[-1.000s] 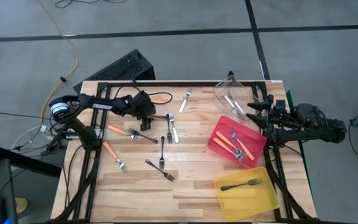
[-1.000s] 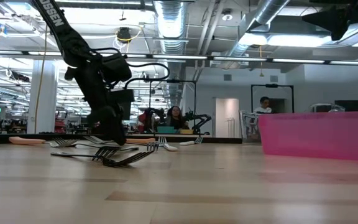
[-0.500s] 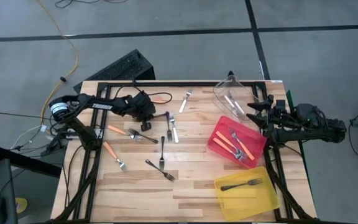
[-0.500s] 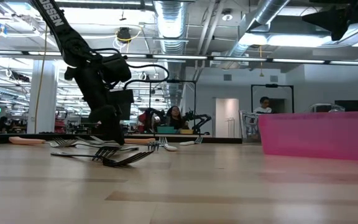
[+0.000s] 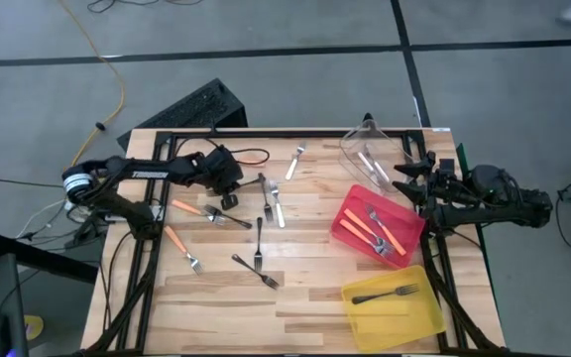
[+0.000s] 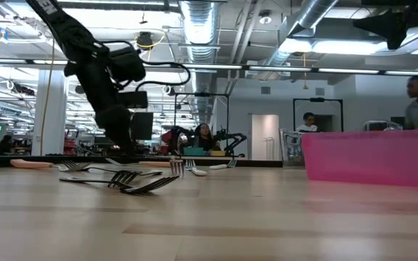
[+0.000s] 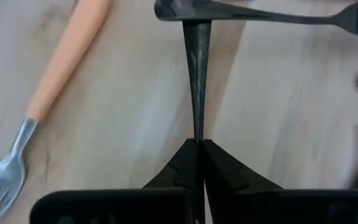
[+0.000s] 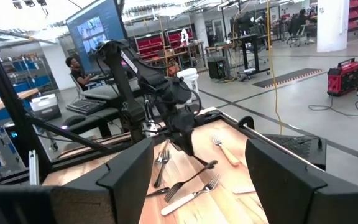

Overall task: Sort silverware by color (type)
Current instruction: Put the black fork into the yellow bin

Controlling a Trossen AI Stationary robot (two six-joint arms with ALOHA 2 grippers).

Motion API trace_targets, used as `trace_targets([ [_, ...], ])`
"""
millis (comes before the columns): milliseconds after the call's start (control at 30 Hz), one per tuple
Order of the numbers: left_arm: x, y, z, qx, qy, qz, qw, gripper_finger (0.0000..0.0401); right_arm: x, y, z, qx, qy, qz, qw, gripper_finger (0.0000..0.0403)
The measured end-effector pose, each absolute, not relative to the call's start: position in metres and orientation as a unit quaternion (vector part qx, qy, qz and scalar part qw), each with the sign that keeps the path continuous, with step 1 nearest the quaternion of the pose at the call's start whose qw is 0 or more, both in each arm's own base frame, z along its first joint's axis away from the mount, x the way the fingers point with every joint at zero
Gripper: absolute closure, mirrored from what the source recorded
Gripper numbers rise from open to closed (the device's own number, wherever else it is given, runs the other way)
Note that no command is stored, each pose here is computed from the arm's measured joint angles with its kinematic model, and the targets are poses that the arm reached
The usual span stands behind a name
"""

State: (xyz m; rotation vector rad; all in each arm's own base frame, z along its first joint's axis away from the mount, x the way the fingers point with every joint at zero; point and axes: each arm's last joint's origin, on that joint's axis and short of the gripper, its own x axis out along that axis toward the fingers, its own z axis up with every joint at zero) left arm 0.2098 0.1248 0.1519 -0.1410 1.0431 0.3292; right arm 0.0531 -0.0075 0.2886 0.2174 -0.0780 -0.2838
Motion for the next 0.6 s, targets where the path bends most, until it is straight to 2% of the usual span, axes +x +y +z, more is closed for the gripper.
trace_targets([
  [200,0.205,0.111,0.172,-0.057,0.481,0.181,0.856,0.0401,0.053,-0.007,0.289,0.133,-0.042,-0.14,0.98,0.0122],
  [367,0.204,0.099,0.192,-0.043,0.438,0.191,0.877,0.0401,0.055,-0.008,0.287,0.16,-0.045,-0.151,0.974,0.0122],
  [600,0.198,0.082,0.221,-0.034,0.366,0.184,0.912,0.0401,0.068,-0.01,0.265,0.172,-0.037,-0.189,0.966,0.0122],
])
